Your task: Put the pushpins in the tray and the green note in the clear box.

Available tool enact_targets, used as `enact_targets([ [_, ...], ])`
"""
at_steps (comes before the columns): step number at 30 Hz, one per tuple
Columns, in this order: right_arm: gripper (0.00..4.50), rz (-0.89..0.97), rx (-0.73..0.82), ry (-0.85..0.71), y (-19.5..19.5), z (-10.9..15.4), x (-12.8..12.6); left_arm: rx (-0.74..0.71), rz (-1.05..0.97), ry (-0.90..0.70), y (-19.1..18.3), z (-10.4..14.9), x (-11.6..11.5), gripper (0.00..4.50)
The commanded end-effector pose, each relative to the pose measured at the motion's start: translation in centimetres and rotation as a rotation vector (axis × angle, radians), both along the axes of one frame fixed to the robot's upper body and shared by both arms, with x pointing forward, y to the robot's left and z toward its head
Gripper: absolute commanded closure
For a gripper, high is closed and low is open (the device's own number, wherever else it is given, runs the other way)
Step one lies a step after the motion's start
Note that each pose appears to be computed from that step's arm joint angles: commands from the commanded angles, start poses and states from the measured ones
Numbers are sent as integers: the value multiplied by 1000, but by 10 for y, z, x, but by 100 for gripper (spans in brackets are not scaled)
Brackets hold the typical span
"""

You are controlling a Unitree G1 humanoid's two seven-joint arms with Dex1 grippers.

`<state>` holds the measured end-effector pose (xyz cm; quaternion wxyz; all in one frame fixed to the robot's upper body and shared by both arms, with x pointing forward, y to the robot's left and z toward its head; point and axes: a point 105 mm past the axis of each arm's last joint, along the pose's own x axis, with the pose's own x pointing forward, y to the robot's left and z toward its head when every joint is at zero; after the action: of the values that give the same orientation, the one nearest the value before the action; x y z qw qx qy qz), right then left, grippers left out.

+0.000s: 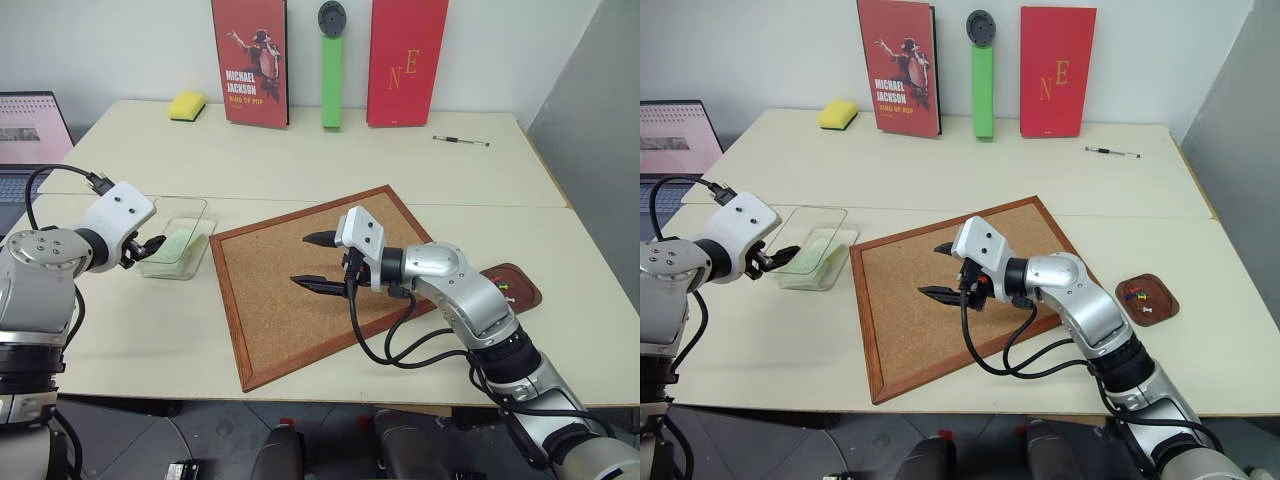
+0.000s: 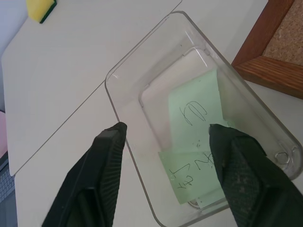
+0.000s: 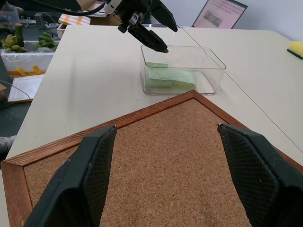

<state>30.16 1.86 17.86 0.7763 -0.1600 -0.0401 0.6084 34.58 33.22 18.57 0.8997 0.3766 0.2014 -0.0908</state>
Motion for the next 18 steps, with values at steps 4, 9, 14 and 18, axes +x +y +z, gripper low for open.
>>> enact_targets([
  [4,88,1,45,-49,1,15,-4,-117,-37,-96,-13,34,3,42],
  [9,88,-50,91,-65,-7,22,-2,-265,-121,-201,-41,54,9,42],
  [14,88,-149,152,-80,-30,33,0,-413,-266,-240,-85,61,12,42],
  [18,88,-374,244,-70,-77,34,0,-472,-457,-237,-146,45,16,42],
])
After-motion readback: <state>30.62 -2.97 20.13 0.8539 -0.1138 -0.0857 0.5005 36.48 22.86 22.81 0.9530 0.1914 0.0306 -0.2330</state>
